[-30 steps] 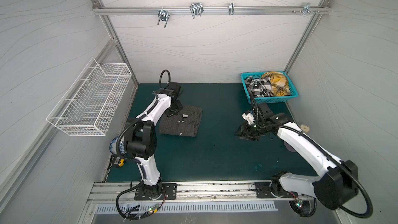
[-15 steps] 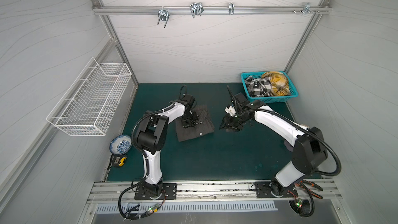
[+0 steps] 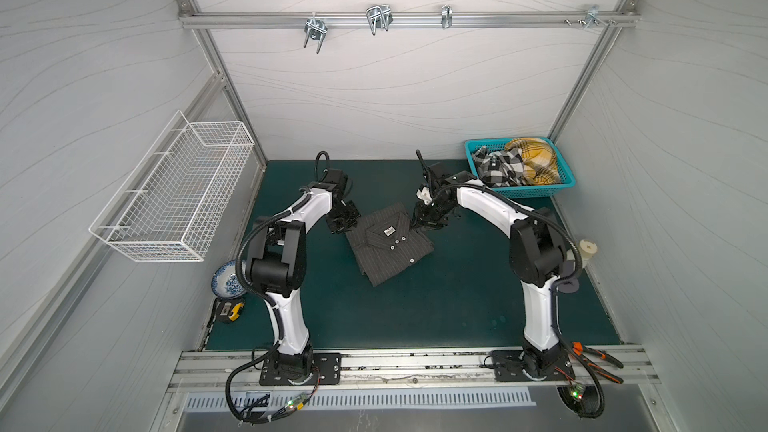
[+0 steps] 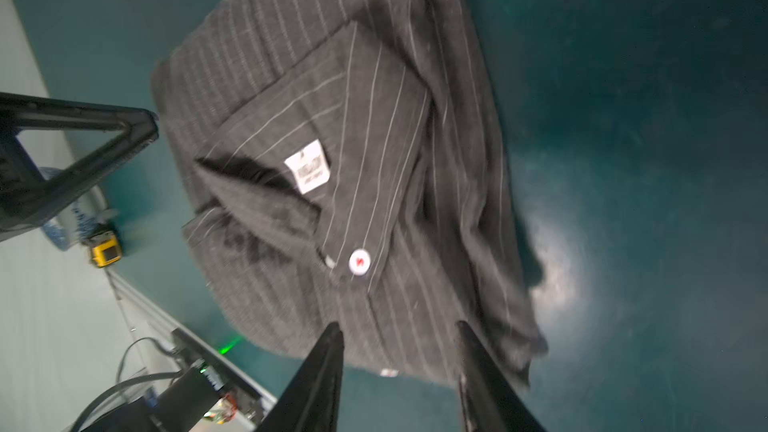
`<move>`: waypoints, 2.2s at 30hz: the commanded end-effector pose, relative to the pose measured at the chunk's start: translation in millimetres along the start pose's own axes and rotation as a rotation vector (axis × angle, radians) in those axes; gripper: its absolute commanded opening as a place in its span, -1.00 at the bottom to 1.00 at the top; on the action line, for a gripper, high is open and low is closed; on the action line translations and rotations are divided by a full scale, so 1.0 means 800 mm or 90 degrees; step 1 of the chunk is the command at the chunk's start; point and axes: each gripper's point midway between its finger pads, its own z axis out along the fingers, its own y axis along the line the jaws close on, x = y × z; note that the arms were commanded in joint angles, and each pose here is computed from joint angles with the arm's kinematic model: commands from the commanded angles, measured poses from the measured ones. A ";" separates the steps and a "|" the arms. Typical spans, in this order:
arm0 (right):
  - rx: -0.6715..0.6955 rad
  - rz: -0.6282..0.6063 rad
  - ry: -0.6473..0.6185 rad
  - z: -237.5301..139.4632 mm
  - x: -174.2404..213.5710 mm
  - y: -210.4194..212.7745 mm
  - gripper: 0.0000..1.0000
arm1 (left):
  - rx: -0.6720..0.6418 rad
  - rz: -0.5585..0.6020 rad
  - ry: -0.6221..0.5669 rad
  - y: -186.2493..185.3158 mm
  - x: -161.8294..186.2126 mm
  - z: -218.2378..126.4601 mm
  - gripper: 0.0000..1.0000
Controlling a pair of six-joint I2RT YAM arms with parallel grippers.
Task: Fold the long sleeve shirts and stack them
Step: 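Lower the grey pinstriped shirt onto the table center with the left gripper, then grasp the shirt's side edges with both grippers and square it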
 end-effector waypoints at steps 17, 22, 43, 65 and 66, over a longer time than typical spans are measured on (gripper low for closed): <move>0.032 -0.013 0.058 0.058 -0.011 -0.027 -0.44 | -0.049 0.074 0.032 -0.003 -0.019 0.057 -0.79; 0.036 -0.005 0.053 0.051 -0.005 -0.030 -0.79 | -0.044 0.089 0.029 -0.008 -0.025 0.058 -0.82; 0.010 0.247 0.015 0.002 0.078 -0.124 -1.00 | 0.101 0.206 0.005 -0.117 0.046 0.007 -0.49; 0.043 0.337 -0.012 -0.006 0.095 -0.157 -1.00 | 0.123 0.112 0.127 -0.084 0.157 0.047 -0.90; 0.044 0.341 -0.012 -0.005 0.095 -0.159 -1.00 | 0.100 0.107 0.122 -0.076 0.151 0.054 -0.91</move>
